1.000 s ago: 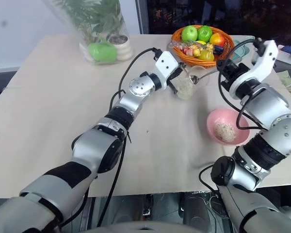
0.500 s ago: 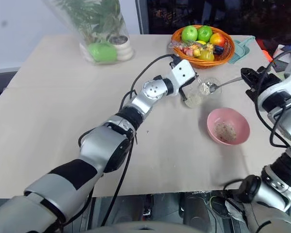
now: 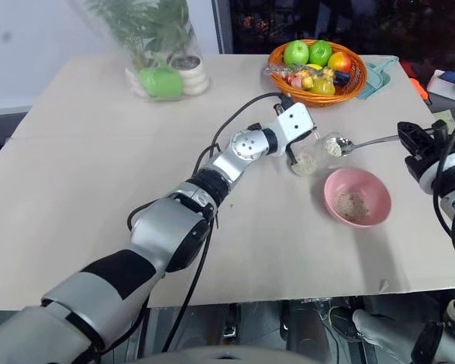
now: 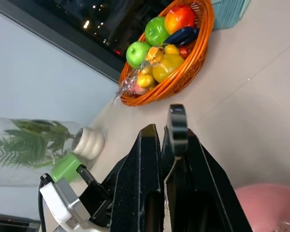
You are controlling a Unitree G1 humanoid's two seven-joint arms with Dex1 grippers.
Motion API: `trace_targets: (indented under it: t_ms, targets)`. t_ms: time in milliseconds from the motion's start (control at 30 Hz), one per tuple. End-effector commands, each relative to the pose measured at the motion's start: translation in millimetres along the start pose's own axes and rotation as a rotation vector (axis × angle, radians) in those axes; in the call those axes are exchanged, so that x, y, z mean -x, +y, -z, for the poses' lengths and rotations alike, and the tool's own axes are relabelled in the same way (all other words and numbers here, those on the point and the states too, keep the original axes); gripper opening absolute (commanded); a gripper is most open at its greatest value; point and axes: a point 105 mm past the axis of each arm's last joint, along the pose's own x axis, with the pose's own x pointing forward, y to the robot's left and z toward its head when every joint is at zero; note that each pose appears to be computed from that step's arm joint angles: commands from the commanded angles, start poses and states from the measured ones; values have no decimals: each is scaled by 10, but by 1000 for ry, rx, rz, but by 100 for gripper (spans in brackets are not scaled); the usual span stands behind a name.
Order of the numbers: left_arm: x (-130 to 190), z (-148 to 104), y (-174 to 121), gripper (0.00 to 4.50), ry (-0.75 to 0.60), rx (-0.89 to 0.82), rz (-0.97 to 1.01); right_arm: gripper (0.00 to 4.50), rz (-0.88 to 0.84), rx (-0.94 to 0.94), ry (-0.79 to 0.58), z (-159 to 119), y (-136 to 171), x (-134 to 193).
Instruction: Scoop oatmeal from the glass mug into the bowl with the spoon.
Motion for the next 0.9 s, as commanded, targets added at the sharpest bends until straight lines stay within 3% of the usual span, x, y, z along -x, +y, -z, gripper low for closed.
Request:
trace_targets:
  t_ms: [33, 500, 900]
  targets:
    - [-62, -265, 67, 8, -53, -50, -1, 0, -64, 1, -65, -103, 122, 119]
    - [-78, -276, 64, 8, -33, -103, 3, 0, -29, -9, -135, -188, -53, 323]
    - [-69, -197, 93, 8, 11, -119, -12, 0, 18, 91, -104, -241, -200, 473]
